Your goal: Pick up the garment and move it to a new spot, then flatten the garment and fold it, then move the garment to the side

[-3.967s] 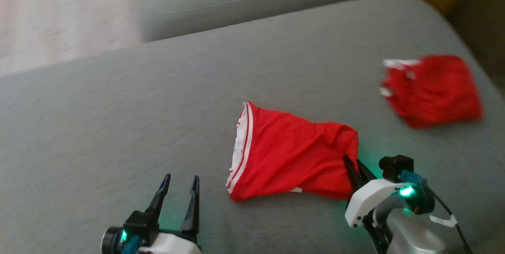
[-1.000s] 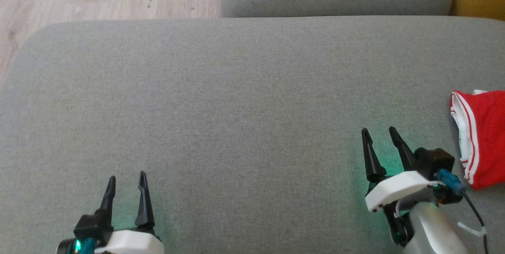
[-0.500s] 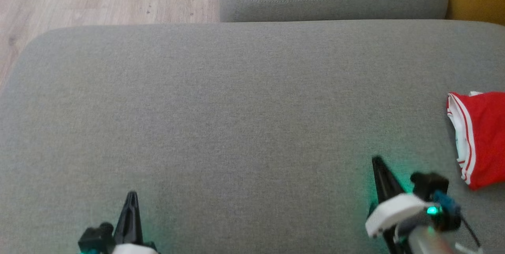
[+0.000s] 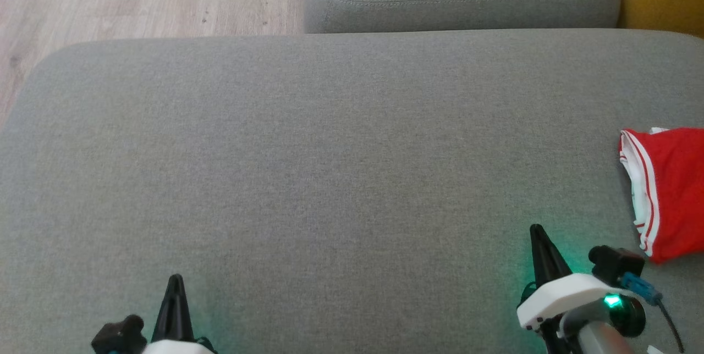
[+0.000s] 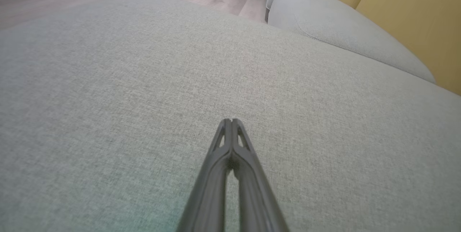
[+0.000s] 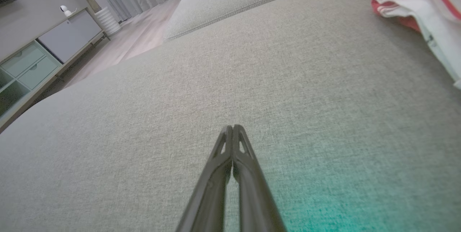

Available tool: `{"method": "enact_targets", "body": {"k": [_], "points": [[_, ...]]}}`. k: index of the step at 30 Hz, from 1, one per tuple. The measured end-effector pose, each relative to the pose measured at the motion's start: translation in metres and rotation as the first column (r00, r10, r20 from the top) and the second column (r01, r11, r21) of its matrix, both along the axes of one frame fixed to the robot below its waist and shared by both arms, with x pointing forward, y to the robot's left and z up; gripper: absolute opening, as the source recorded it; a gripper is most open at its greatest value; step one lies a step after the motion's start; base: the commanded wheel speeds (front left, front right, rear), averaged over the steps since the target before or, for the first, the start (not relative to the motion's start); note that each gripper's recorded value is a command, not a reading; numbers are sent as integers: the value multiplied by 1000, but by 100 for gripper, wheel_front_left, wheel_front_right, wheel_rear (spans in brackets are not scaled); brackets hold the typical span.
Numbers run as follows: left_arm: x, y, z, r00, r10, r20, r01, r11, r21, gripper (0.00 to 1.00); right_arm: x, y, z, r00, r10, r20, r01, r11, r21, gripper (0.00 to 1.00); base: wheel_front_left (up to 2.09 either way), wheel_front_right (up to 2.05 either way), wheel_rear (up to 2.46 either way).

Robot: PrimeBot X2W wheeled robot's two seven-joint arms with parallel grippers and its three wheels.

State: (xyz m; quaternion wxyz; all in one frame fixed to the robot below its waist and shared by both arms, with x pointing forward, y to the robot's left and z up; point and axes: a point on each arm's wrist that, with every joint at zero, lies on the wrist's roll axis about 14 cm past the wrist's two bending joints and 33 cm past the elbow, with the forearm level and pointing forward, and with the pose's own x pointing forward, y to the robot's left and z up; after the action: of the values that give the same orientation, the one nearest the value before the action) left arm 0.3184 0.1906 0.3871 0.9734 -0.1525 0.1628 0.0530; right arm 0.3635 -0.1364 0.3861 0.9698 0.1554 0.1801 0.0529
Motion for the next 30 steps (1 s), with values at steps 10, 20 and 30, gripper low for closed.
{"method": "enact_targets", "body": {"k": [10,20,30], "points": [[5,1,5,999,41,10,-39,994,-104,0,5,-9,8,997,-74,0,73,992,99,0,0,0,0],[7,5,7,995,95,3,-93,974,-205,0,9,-15,16,991,-132,-6,131,971,200,0,0,0,0],[11,5,13,992,129,7,-121,943,-309,0,12,-22,25,982,-190,-14,186,936,300,0,0,0,0]]}}
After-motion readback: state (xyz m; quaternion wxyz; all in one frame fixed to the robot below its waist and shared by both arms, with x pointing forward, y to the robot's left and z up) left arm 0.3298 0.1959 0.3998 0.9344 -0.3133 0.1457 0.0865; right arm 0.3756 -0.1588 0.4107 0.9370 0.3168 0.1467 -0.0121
